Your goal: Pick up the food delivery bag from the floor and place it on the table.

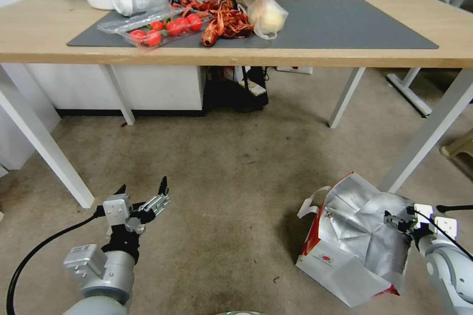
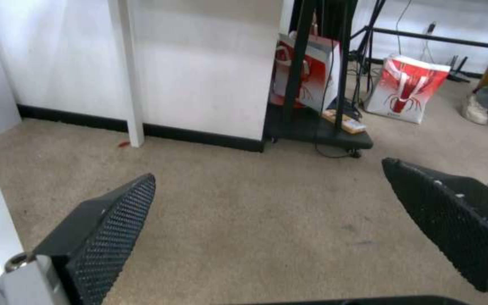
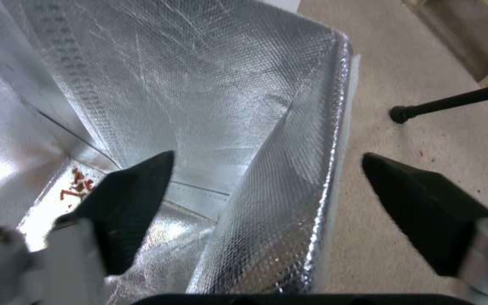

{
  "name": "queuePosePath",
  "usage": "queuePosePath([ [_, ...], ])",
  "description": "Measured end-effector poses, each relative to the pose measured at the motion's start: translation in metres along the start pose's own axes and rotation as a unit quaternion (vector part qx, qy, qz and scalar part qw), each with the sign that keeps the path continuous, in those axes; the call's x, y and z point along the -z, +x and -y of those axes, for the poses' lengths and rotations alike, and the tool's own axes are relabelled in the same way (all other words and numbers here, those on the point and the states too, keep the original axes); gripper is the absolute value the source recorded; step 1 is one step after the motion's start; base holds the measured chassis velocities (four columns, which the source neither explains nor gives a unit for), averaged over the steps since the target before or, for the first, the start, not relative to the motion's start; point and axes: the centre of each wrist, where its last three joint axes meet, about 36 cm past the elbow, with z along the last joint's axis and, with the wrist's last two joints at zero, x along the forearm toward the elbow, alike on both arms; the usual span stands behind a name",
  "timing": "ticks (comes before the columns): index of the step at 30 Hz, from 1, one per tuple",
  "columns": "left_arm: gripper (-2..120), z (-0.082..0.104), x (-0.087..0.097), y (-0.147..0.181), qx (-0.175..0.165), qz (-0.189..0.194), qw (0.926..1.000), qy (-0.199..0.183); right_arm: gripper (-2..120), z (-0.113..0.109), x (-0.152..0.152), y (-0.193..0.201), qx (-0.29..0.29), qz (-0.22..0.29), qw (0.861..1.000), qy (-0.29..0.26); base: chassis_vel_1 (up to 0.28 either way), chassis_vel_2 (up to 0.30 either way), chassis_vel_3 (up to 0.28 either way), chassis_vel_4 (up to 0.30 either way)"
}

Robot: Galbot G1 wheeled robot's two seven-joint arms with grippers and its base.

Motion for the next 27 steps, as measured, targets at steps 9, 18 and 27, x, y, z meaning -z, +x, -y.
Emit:
queuePosePath([
  [9,100,0.000,0.000,-0.002,0.002,0.002,1.0000,0.007,48,-0.006,-0.003,0.003,0.007,0.008,1.000,-0.001,0.000,0.000,0.000,0.000],
  [18,100,-0.001,0.002,-0.001,0.004,0.006,1.0000,0.007,18,-0.010,0.001,0.009,0.014,0.017,1.000,0.002,0.000,0.000,0.000,0.000],
  [27,100,-0.001,0.004,0.000,0.003,0.011,0.9999,0.007,0,-0.008,0.001,0.010,0.012,0.013,1.000,0.007,0.000,0.000,0.000,0.000],
])
